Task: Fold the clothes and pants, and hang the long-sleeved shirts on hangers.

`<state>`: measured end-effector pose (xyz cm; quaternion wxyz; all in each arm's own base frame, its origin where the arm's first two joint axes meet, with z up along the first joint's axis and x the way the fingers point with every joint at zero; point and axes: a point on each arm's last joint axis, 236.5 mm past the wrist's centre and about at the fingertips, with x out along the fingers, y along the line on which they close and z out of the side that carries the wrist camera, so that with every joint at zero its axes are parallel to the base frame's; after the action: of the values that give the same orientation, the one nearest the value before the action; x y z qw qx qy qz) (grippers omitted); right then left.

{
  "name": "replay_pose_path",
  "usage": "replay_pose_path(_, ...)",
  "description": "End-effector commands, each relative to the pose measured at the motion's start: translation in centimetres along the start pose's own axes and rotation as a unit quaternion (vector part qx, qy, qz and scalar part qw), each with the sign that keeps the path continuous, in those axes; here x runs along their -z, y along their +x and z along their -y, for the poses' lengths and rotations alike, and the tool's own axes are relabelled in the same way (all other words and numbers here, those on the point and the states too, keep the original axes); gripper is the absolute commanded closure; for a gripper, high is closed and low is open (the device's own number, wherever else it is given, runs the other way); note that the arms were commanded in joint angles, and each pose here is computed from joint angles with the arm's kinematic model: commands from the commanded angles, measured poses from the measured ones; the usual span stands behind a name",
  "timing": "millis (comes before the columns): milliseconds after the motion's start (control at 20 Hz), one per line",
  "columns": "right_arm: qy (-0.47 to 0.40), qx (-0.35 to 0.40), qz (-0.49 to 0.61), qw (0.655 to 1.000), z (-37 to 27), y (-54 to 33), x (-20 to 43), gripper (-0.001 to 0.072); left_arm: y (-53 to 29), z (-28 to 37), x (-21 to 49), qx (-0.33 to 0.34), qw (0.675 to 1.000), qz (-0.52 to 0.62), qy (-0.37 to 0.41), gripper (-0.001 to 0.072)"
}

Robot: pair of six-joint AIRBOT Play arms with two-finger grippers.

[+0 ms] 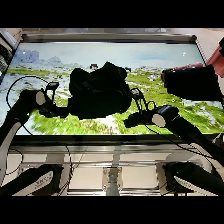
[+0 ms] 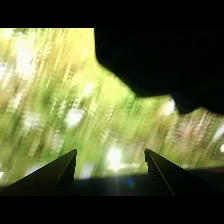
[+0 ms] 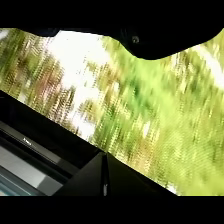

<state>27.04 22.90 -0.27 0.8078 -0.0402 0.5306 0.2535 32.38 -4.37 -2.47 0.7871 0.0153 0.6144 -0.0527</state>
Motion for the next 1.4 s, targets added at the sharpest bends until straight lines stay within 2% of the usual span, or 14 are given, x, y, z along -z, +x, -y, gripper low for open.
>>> replay_pose_path(0,-0.004,0.002,0.022,1.000,0.1,0.0,-1.1,0.0687,-1.2,4.0,-6.0,0.088,0.988,0.128,-0.012,0.0215)
replay_pose_path(100,-0.010,0.008,0.042,0.999,0.5,-0.1,-2.0,0.0688,-2.9,8.0,-9.0,0.177,0.967,0.184,-0.009,0.0217)
replay_pose_path(150,-0.007,0.010,0.049,0.999,0.7,-0.1,-2.4,0.0687,-3.6,10.0,-10.1,0.223,0.955,0.195,-0.007,0.0243)
replay_pose_path(250,0.006,0.016,0.055,0.998,1.8,-0.3,-2.8,0.0687,-3.6,13.0,-12.0,0.284,0.937,0.203,-0.002,0.0363)
replay_pose_path(350,0.019,0.022,0.053,0.998,2.7,-0.4,-2.8,0.0687,-1.7,14.8,-13.3,0.302,0.935,0.186,0.004,0.0355)
replay_pose_path(500,0.025,0.027,0.042,0.998,3.2,-0.4,-2.3,0.0687,2.0,16.3,-14.2,0.308,0.940,0.150,-0.003,0.0239)
replay_pose_path(850,0.025,0.027,0.036,0.999,3.3,-0.4,-2.0,0.0687,5.7,17.2,-13.7,0.303,0.945,0.121,-0.014,0.0240)
replay_pose_path(900,0.025,0.027,0.036,0.999,3.3,-0.4,-2.1,0.0687,6.0,17.5,-13.6,0.302,0.946,0.119,-0.012,0.0268)
replay_pose_path(950,0.025,0.027,0.036,0.999,3.3,-0.4,-2.1,0.0687,6.4,18.0,-13.3,0.304,0.946,0.115,-0.009,0.0395)
replay_pose_path(1000,0.025,0.027,0.037,0.999,3.3,-0.4,-2.1,0.0687,6.6,18.4,-13.0,0.304,0.946,0.112,-0.002,0.0592)
replay_pose_path(1050,0.025,0.027,0.038,0.999,3.3,-0.4,-2.1,0.0687,6.6,18.6,-12.9,0.304,0.946,0.112,0.005,0.0669)
replay_pose_path(1250,0.025,0.028,0.040,0.999,3.3,-0.5,-2.3,0.0687,2.0,16.6,-14.3,0.308,0.941,0.142,0.011,0.0671)
replay_pose_path(1350,0.036,0.028,0.025,0.999,3.1,-0.9,-2.0,0.0687,-2.8,11.6,-13.7,0.269,0.951,0.153,0.031,0.0671)
